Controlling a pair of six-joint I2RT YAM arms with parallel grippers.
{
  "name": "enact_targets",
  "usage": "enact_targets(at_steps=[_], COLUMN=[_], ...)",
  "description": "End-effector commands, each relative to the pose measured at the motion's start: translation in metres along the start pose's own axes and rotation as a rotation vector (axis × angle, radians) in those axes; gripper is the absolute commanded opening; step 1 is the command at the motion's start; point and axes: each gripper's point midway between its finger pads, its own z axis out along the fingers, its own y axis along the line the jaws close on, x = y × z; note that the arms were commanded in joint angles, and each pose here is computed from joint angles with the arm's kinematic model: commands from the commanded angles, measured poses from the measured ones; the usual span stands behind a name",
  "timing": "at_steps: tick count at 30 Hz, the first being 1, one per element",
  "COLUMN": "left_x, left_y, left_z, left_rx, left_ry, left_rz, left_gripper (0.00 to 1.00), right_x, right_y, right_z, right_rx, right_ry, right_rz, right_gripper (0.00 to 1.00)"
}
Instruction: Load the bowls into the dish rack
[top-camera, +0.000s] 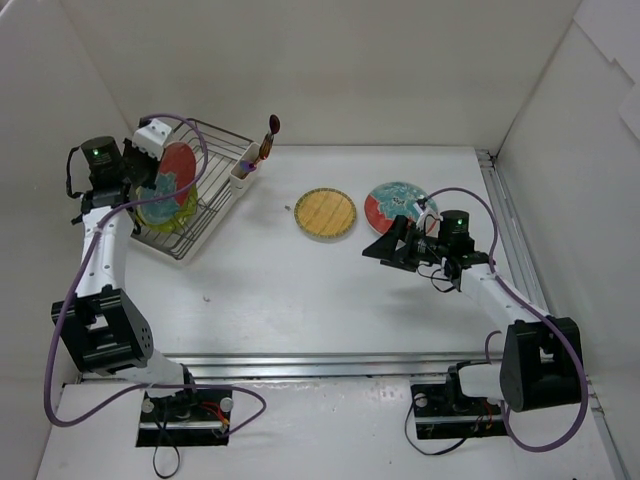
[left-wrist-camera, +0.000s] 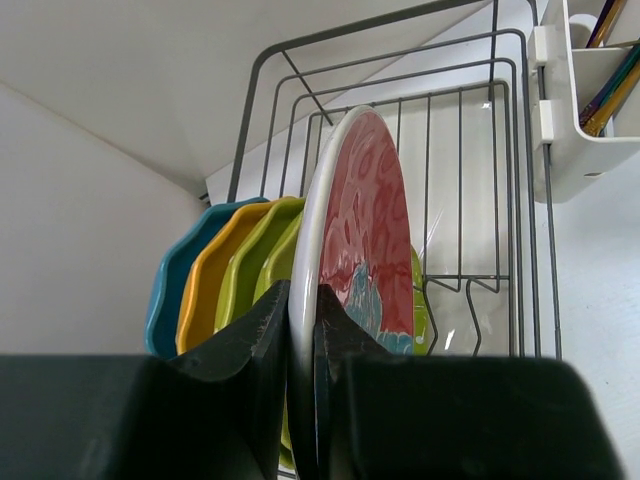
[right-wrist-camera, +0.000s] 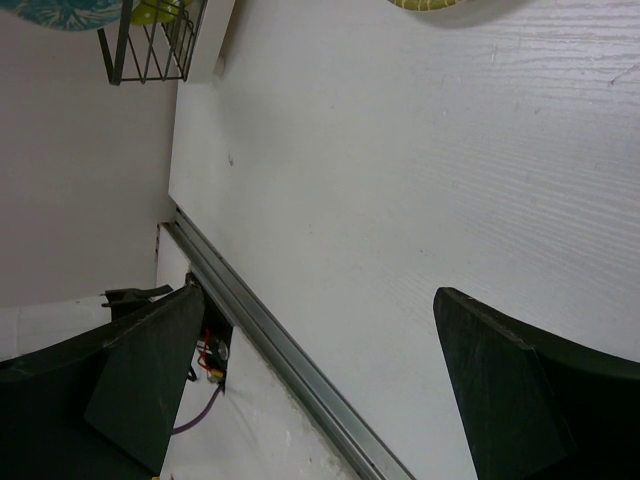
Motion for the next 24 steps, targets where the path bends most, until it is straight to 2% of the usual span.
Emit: enact_targets(at_steps=[1, 13, 19, 20, 24], left_x=[-0.069, -0.030, -0.017, -0.015, -0.017], left_y=[0.029, 0.012, 0.014, 0.016, 0.023], left_z=[-0.011, 0.024, 0.029, 0.030, 0.029], left_rx=[-0.085, -0.017, -0.038, -0.050, -0.081], left_ry=[-0.203, -0.083, -0.042, -0.035, -0.028], left_rz=[0.162, 0.139, 0.107, 0.104, 0.080], left_gripper=[0.00, 0.03, 0.18, 0.24, 0.37], right_x=[-0.011, -0.011, -0.011, -0.011, -0.013], right_y=[0.008, 0.004, -0.001, 0.000, -0.001], right_z=[0.000, 0.002, 0.003, 0.004, 0.002], right_rx=[-0.043, -0.032, -0.015, -0.015, -0.001], right_ry=[-0.033, -0.029, -0.029, -0.026, -0.033], right_rz=[-0.047, -0.044, -0.040, -0.040, -0.046], right_gripper=[0.97, 0.97, 0.97, 0.97, 0.97])
